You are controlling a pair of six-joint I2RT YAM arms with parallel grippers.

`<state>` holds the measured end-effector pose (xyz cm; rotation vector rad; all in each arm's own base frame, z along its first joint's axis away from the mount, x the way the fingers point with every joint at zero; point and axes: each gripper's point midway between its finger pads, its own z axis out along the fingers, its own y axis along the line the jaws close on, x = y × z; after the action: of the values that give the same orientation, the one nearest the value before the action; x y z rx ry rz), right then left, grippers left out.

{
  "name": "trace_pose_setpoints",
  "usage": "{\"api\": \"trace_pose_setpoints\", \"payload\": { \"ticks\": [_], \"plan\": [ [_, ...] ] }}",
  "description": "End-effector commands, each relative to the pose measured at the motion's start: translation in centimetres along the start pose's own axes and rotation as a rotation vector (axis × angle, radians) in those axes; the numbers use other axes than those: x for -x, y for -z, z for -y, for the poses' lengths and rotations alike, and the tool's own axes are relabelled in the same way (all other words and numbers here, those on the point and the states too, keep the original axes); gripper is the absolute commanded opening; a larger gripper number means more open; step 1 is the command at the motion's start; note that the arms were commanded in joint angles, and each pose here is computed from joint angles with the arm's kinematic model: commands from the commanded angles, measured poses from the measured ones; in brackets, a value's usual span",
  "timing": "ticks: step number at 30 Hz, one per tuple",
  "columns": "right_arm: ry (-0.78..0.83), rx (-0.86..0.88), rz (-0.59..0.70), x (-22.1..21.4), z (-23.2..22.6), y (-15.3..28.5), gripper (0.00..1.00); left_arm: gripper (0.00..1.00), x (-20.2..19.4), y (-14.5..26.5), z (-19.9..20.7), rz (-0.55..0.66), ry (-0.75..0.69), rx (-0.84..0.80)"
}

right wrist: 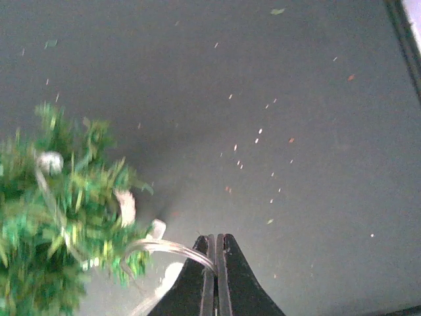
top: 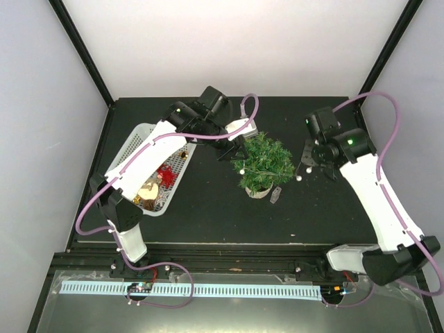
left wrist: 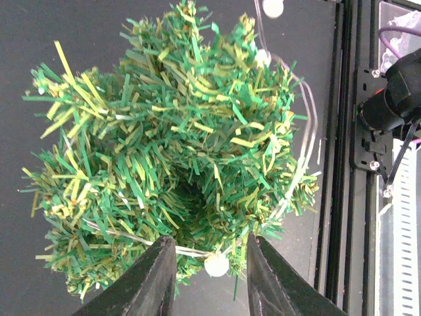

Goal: Decorate the small christmas tree

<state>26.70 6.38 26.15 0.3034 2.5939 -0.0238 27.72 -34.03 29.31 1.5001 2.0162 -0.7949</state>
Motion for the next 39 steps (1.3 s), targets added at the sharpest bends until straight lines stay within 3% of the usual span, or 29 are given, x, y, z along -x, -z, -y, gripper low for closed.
{"api": "trace_pose_setpoints", "payload": {
  "ticks": [1,11,22,30,39],
  "plan": [
    [-0.066,-0.090,0.101,4.2,1.3,1.0,0.01,0.32,1.2,1.3,0.9,0.055,-0.022,0.012],
    [-0.025,-0.077,0.106,9.6,-2.1,-1.1,0.01,0.32,0.5,1.1,0.8,0.047,-0.009,0.022],
    [0.013,0.054,0.100,14.3,-7.7,-3.5,0.01,0.32,-0.9,0.5,1.1,0.034,0.009,0.011],
    [0.047,0.302,0.117,14.7,-11.9,-1.2,0.01,0.32,-1.1,0.7,0.4,0.032,0.012,0.064],
    [0.154,0.458,0.129,13.4,-16.2,0.9,0.03,0.32,-0.3,3.1,-5.0,0.054,0.091,0.270]
  ]
}}
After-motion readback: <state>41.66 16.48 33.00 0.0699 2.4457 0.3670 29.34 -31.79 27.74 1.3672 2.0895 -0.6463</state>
